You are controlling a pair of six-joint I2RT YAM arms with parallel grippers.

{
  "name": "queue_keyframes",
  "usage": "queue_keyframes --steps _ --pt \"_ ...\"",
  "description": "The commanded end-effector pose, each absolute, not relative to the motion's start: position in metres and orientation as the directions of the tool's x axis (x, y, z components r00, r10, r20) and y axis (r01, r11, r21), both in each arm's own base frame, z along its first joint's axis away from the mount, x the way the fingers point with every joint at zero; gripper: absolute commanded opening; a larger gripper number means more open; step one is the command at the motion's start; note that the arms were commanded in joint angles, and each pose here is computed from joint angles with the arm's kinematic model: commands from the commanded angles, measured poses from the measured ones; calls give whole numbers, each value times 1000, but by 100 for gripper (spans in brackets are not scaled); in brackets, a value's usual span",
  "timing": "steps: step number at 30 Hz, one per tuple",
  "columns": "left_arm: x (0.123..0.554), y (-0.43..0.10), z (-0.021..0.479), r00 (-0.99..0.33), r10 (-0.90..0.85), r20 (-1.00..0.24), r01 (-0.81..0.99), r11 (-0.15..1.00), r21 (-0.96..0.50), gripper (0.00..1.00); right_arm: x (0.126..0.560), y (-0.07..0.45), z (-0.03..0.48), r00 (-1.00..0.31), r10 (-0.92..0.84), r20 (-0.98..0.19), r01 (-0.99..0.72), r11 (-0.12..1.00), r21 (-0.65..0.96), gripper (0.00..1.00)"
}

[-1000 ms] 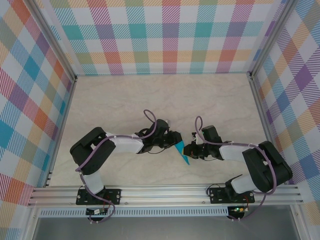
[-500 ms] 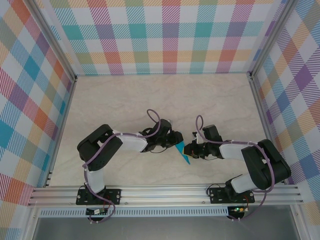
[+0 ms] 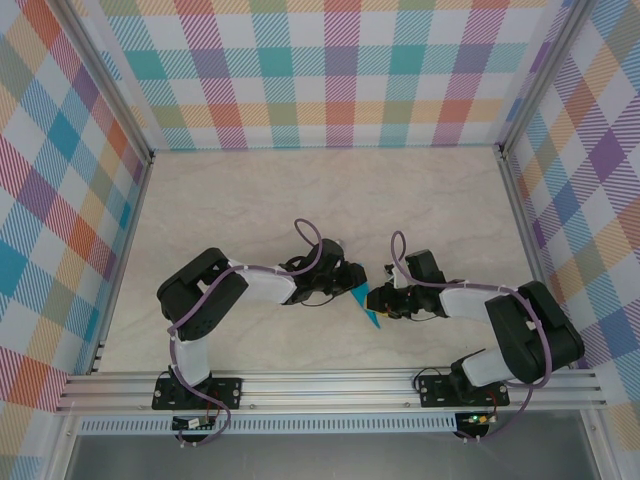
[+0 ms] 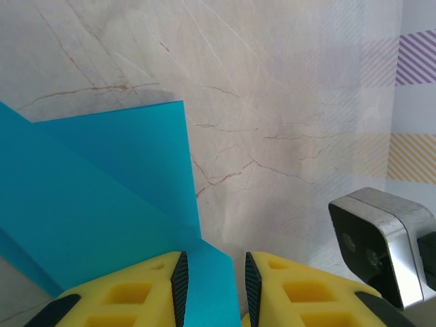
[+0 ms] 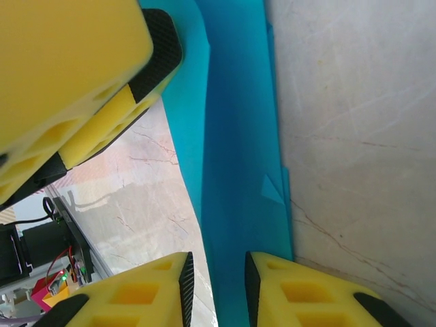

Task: Fold a paper plane with a square sheet of paper (pick it up from the middle)
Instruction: Fold the wing for the fifth time at the center of the table.

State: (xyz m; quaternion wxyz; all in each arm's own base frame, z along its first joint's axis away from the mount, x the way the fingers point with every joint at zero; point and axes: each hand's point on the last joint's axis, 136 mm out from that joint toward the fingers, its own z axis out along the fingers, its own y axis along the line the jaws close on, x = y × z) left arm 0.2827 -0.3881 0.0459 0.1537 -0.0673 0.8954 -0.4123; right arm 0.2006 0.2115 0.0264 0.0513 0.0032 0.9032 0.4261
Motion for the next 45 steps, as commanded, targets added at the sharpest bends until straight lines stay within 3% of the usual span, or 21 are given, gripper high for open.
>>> queue_keyframes --steps 1,7,20,32,45 --pt "288 -398 56 -936 -238 -260 50 641 -766 30 205 214 34 -992 26 -126 -81 633 770 28" --pt "288 -399 58 -937 -236 -259 51 639 -768 30 207 214 28 -993 20 -116 -75 655 752 28" --pt "286 -397 76 -931 -221 -291 91 631 -770 33 207 216 17 -997 40 -62 -21 654 756 11" --pt "275 -388 87 -925 -205 -319 132 615 -777 37 209 224 24 -999 43 -24 5 586 810 10" --pt "272 -396 75 -934 -191 -301 138 583 -801 38 212 219 13 -994 98 42 92 585 806 10"
